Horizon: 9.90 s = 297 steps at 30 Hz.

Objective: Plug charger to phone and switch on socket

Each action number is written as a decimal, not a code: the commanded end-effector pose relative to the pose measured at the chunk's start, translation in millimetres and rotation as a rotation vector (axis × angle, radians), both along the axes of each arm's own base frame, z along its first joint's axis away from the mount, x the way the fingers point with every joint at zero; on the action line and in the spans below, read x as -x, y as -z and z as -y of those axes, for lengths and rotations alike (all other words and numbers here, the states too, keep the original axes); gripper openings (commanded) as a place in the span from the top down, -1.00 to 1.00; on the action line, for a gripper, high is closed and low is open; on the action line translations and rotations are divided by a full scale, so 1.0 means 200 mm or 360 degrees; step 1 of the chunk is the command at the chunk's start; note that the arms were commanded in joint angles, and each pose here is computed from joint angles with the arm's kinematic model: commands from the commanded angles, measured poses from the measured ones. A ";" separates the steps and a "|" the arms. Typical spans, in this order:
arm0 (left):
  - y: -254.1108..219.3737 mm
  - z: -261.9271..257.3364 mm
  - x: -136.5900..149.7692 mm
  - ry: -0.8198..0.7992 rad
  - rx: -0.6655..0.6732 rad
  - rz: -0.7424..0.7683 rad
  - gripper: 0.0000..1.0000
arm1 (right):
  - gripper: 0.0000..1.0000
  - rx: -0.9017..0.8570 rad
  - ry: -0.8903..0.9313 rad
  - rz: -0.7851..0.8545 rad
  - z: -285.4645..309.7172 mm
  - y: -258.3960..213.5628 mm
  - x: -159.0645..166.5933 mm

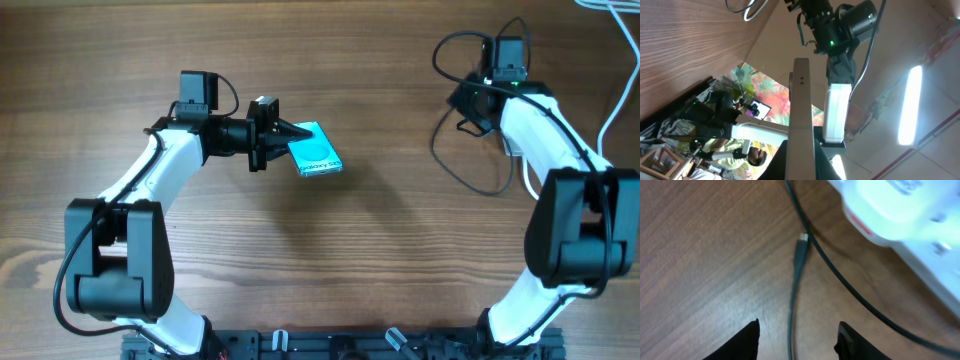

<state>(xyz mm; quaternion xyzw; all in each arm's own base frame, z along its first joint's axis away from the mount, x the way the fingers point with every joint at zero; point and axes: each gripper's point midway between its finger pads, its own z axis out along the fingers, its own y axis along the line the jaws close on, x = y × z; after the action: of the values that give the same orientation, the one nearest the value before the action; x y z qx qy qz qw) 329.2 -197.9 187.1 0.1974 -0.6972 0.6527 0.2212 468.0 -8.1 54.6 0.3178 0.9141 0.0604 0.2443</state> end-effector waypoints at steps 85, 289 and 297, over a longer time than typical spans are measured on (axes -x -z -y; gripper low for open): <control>-0.19 -0.15 -0.16 -0.0080 0.0093 0.0436 0.92 | 0.91 -0.1250 -0.1787 0.0033 -0.98 -0.81 0.96; -0.36 -0.07 -0.21 -0.0003 0.0123 0.1165 0.92 | 0.92 -0.1919 -0.1915 0.0461 -1.41 -0.90 1.10; -0.36 -0.07 -0.21 -0.0003 0.0123 0.1165 0.92 | 0.92 -0.1914 -0.1906 0.0469 -1.42 -0.90 1.09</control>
<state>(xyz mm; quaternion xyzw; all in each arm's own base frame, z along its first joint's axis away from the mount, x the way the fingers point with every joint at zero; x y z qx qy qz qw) 374.6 -185.6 246.7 -0.0311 -0.7082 0.7049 -0.0241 251.3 275.4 233.2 -0.1530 0.7001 0.6930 0.0786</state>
